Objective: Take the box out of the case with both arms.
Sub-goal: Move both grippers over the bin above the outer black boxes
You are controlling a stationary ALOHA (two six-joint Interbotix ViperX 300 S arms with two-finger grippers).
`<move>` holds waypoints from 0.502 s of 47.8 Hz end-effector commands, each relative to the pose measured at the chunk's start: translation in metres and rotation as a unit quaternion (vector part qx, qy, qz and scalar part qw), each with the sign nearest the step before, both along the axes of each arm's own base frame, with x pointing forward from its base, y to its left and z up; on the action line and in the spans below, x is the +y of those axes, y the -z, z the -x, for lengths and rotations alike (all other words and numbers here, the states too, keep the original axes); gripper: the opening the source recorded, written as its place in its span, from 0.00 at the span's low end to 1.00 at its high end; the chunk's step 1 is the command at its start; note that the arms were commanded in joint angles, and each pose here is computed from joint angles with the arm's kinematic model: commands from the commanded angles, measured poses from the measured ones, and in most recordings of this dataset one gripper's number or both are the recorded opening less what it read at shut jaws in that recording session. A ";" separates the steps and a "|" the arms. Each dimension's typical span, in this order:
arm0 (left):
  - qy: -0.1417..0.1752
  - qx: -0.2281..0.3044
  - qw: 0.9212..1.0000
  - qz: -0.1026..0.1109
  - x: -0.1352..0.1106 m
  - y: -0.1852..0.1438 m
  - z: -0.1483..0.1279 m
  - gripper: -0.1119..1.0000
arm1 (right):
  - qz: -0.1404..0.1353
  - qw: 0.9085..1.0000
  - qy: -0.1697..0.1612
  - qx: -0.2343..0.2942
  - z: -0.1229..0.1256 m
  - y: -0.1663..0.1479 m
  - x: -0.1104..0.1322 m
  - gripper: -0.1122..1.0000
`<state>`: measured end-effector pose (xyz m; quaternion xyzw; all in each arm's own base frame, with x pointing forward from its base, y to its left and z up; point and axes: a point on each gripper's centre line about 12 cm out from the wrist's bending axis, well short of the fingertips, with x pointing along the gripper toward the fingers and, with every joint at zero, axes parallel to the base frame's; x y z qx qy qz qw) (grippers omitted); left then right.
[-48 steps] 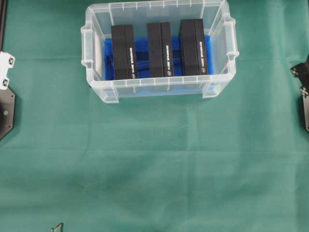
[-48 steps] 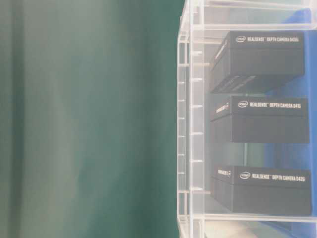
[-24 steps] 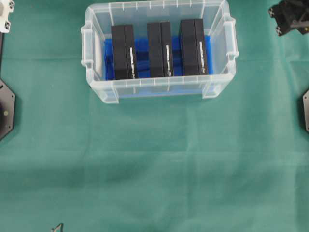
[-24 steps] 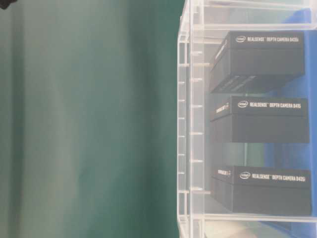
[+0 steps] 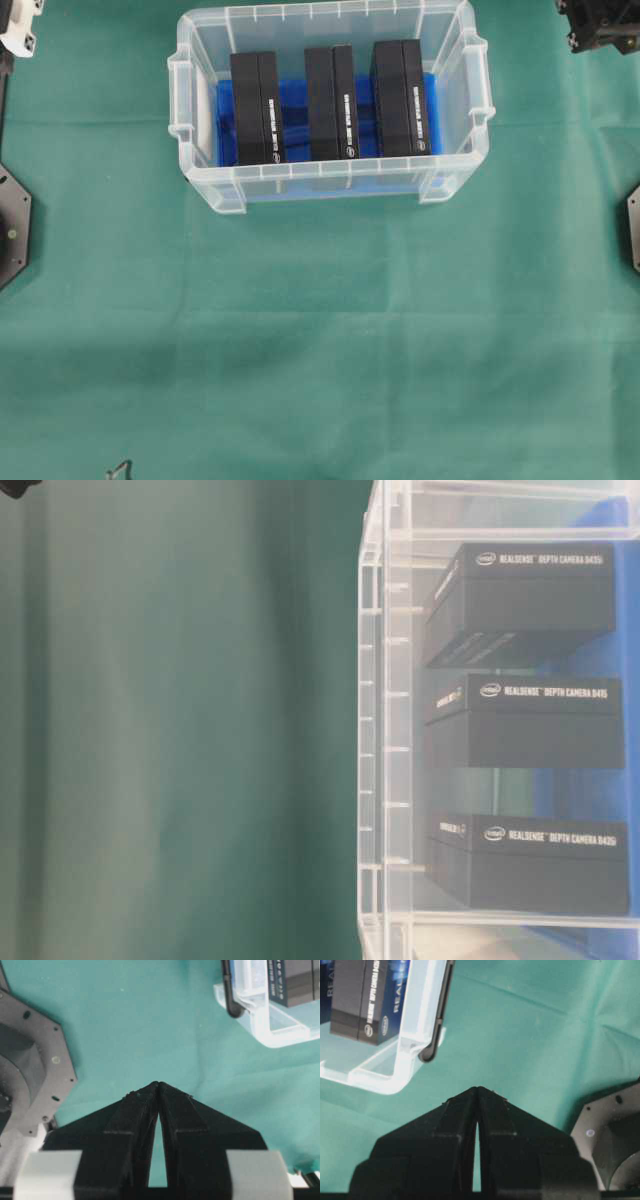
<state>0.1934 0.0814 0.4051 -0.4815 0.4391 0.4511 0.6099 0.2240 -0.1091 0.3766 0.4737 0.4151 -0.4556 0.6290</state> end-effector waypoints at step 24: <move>-0.011 -0.002 1.000 0.009 -0.006 0.005 0.012 0.16 | 0.014 1.000 -0.006 -0.003 0.002 -0.003 0.004 0.78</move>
